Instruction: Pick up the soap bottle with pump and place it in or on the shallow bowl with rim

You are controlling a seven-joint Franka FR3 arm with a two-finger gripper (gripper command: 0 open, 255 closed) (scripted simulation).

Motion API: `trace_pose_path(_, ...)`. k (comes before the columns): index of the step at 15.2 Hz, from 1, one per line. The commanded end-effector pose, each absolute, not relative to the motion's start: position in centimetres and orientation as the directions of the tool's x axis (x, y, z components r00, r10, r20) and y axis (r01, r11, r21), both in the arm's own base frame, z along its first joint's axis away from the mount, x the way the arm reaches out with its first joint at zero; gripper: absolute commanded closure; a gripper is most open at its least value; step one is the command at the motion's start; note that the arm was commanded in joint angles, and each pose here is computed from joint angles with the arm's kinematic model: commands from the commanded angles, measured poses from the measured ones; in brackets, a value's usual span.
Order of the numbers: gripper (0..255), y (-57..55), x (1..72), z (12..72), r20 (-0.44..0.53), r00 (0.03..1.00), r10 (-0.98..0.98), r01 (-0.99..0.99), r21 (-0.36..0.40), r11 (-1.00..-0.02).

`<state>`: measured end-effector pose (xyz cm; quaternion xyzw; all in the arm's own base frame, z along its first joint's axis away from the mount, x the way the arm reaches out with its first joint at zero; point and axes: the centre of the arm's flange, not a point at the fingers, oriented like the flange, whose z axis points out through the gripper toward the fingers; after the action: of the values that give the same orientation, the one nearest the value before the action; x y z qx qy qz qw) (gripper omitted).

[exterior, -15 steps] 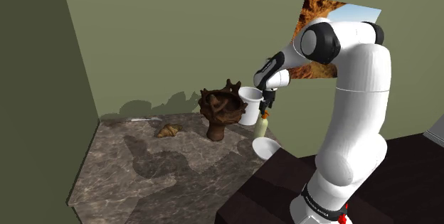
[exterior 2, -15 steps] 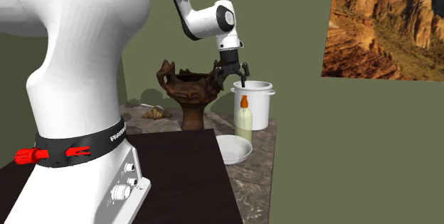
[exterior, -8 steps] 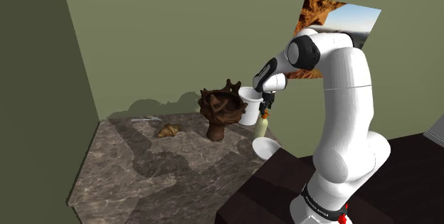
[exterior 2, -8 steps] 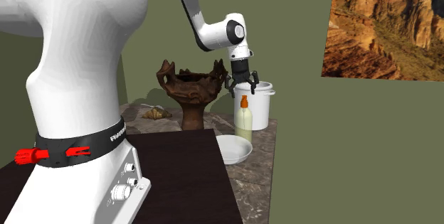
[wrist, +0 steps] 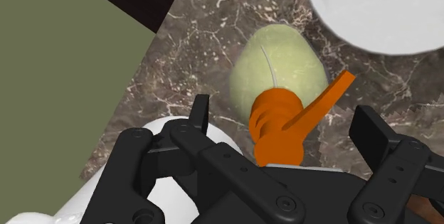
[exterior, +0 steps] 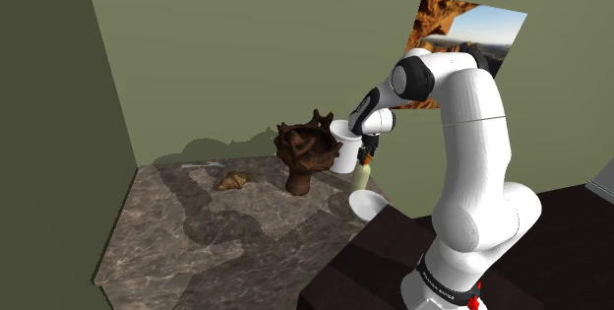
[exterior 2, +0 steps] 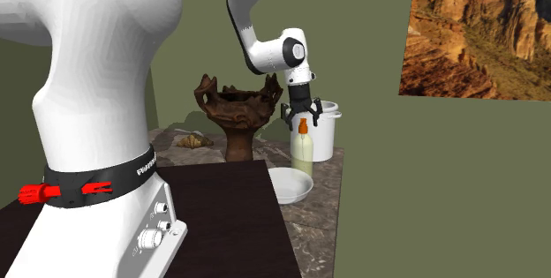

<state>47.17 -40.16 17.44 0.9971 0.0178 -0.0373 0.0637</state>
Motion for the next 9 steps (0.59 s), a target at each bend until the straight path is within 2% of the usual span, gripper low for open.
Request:
trace_pose_path(1, 0, -40.18, 47.15, 17.38, -0.076, 0.997, 0.031, 0.04, 0.126, -0.991)
trace_pose_path(5, 0, -40.18, 47.15, 17.39, -0.076, 0.997, 0.031, 0.04, 0.126, -0.991)
trace_pose_path(6, 255, -40.18, 47.15, 17.39, -0.076, 0.997, 0.031, 0.04, 0.126, -0.991)
trace_pose_path(9, 255, -40.18, 47.15, 17.39, -0.076, 0.997, 0.031, 0.04, 0.126, -0.991)
